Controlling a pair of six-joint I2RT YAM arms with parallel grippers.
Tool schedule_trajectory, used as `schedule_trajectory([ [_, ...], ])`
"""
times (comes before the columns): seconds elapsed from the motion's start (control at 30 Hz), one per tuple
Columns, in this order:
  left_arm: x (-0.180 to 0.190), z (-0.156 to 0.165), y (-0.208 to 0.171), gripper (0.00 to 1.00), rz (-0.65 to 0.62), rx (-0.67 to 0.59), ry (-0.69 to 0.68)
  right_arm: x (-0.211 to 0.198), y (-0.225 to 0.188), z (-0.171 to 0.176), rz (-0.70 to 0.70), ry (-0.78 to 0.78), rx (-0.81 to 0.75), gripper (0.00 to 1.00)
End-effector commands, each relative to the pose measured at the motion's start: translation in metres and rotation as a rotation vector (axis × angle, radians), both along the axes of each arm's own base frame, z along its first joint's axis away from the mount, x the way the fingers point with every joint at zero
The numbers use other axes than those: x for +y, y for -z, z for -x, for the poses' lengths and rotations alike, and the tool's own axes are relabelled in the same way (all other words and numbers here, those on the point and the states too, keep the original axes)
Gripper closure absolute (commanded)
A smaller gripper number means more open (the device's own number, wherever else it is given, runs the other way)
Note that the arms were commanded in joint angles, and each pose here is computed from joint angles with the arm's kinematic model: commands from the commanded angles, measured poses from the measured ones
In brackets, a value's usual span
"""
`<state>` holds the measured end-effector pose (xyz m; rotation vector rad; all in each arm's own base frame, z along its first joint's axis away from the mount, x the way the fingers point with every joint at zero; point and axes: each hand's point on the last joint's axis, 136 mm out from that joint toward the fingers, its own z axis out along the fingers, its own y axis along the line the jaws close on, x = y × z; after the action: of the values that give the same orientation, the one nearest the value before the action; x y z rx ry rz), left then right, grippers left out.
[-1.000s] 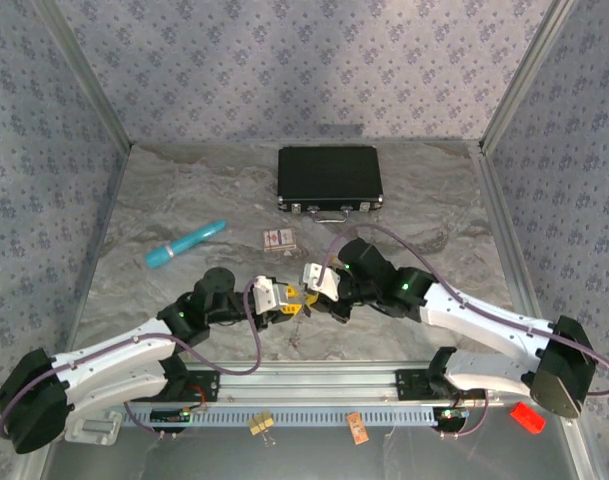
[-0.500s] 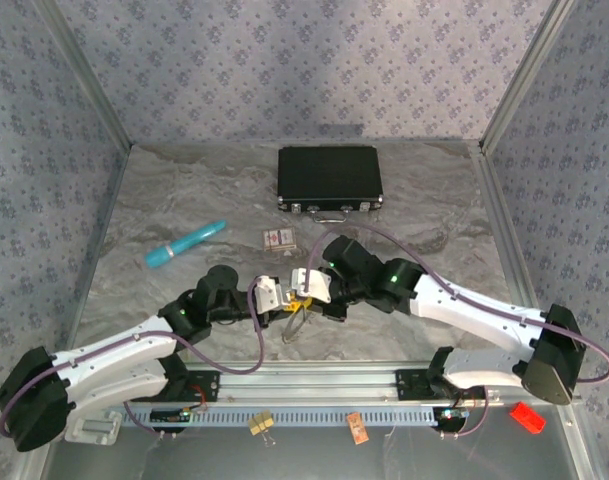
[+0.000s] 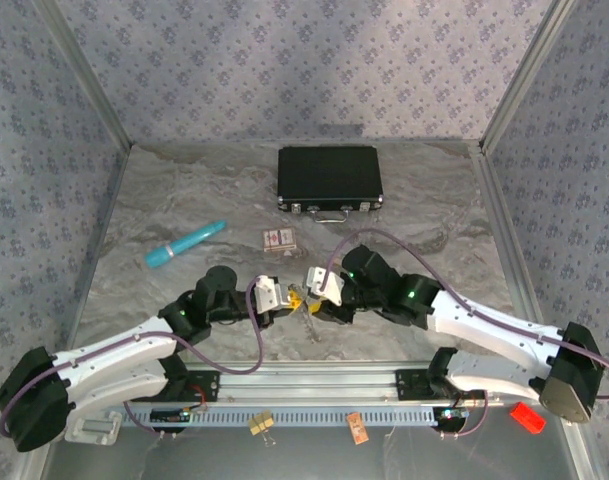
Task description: Put the keys on the keyring
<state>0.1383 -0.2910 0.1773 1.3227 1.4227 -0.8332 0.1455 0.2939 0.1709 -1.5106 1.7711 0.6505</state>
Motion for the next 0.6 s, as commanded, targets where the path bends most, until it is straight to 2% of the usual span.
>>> schedule_trajectory([
  [0.0, -0.003, 0.004, -0.022, 1.00, 0.086, -0.036, 0.025, 0.007, -0.005, -0.001, -0.058, 0.028, 0.022, 0.73],
  [0.37, -0.003, 0.007, -0.027, 1.00, 0.110, -0.041, 0.037, 0.018, 0.000, 0.001, -0.070, -0.002, 0.056, 0.92],
  [0.47, -0.003, 0.008, -0.028, 1.00, 0.118, -0.048, 0.040, 0.021, 0.000, 0.004, -0.078, -0.022, 0.067, 0.93],
  [0.57, -0.003, 0.008, -0.029, 1.00, 0.122, -0.051, 0.041, 0.023, -0.001, 0.009, -0.094, -0.048, 0.082, 0.87],
])
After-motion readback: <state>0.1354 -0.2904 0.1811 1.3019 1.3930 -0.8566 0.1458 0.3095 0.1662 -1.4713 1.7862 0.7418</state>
